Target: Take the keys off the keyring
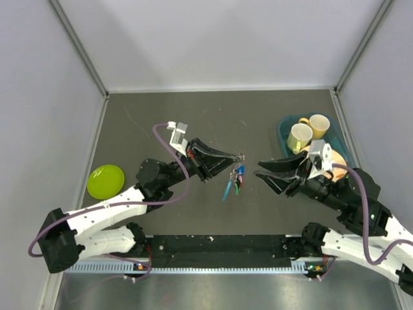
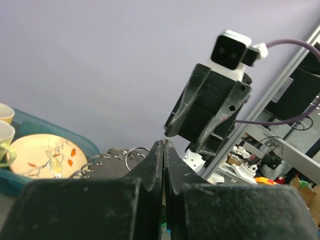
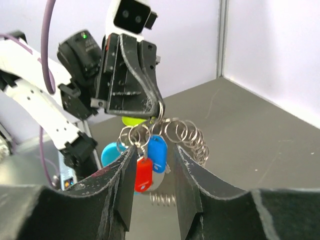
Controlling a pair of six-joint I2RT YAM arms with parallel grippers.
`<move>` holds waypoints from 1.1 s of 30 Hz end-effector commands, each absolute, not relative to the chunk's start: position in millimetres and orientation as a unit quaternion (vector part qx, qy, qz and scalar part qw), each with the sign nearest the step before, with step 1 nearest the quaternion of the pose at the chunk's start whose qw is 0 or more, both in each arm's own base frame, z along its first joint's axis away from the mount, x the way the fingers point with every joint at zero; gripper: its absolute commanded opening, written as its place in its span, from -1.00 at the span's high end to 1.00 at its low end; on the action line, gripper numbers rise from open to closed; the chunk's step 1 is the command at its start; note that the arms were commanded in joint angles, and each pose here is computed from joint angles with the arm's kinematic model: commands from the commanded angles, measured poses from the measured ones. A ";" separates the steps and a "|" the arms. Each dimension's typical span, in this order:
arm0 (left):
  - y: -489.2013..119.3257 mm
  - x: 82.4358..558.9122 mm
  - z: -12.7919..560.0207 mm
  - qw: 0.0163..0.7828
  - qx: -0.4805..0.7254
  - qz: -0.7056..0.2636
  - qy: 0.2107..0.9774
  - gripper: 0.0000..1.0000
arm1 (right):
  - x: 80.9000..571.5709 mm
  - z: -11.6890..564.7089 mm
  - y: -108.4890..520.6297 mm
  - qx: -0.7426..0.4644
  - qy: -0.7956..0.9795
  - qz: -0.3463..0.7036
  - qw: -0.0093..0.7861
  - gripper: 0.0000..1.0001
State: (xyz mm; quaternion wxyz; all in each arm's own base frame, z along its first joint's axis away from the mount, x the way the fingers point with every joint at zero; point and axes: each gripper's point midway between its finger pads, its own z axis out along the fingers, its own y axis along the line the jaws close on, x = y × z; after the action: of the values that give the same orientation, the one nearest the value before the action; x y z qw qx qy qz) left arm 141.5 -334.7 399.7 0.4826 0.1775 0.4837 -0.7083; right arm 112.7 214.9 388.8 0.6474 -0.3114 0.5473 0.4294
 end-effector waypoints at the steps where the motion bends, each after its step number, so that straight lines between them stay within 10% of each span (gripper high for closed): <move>1: -321.3 119.5 434.1 0.500 0.202 -0.743 0.396 1.00 | 114.2 416.4 221.0 -0.249 0.571 0.479 0.618 0.29; 33: -319.9 104.0 441.3 0.486 0.230 -0.762 0.361 1.00 | 109.7 424.8 250.8 -0.291 0.570 0.503 0.580 0.33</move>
State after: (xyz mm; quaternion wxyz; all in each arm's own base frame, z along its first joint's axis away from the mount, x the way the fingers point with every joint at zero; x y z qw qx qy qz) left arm 114.8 -333.0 414.9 0.4659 0.2251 0.4149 -0.7484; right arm 117.5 253.2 393.4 0.5654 -0.2945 0.6034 0.4791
